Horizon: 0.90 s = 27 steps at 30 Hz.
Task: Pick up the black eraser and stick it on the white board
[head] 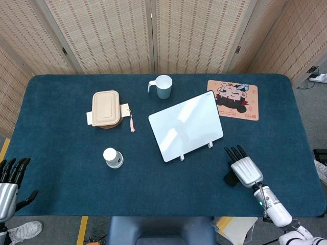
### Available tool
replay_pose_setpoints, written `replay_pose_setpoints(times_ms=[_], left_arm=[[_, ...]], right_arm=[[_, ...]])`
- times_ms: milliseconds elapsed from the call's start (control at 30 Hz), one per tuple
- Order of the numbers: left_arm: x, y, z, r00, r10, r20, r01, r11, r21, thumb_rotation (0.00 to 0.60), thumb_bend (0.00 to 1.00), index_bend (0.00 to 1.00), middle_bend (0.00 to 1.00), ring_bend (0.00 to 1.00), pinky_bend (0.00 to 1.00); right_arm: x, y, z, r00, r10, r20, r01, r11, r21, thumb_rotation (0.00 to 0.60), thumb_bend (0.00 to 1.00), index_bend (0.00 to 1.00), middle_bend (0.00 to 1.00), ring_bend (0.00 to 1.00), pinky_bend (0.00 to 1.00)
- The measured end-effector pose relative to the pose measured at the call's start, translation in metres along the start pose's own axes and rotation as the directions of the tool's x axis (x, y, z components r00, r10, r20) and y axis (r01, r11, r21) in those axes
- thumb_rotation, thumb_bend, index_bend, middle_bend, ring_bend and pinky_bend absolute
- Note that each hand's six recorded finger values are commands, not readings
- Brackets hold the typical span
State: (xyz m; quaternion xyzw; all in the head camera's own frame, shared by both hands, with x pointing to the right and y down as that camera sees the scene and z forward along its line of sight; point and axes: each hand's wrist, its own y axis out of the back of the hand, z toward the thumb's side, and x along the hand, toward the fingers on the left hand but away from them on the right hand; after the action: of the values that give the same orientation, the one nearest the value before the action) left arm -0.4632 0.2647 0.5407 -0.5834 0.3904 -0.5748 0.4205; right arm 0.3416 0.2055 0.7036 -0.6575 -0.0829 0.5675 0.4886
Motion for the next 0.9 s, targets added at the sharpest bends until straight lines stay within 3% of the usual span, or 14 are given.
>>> replay_pose_setpoints(times_ms=[233, 467, 667, 900], left_arm=[[0.001, -0.003, 0.002, 1.0, -0.009, 0.006, 0.009, 1.0, 0.004, 0.6, 0.24, 0.04, 0.16, 0.09, 0.0], [0.0, -0.001, 0.002, 1.0, -0.007, 0.003, 0.007, 1.0, -0.004, 0.6, 0.24, 0.04, 0.16, 0.1, 0.0], [-0.002, 0.001, 0.001, 1.0, -0.01, 0.014, 0.01, 1.0, -0.025, 0.6, 0.24, 0.05, 0.16, 0.1, 0.0], [-0.005, 0.004, -0.003, 1.0, -0.015, 0.017, 0.016, 0.999, -0.044, 0.6, 0.24, 0.06, 0.16, 0.1, 0.0]], right_arm=[[-0.017, 0.031, -0.004, 0.988, -0.145, 0.06, 0.15, 0.984, -0.1, 0.6, 0.19, 0.65, 0.09, 0.06, 0.0], [-0.062, 0.074, 0.016, 0.938, -0.32, 0.13, 0.337, 0.931, -0.139, 0.6, 0.19, 0.65, 0.1, 0.06, 0.01], [-0.102, 0.101, 0.044, 0.909, -0.392, 0.143, 0.408, 0.906, -0.115, 0.6, 0.19, 0.65, 0.1, 0.05, 0.01], [-0.122, 0.112, 0.051, 0.877, -0.447, 0.174, 0.464, 0.883, -0.071, 0.6, 0.19, 0.65, 0.09, 0.04, 0.01]])
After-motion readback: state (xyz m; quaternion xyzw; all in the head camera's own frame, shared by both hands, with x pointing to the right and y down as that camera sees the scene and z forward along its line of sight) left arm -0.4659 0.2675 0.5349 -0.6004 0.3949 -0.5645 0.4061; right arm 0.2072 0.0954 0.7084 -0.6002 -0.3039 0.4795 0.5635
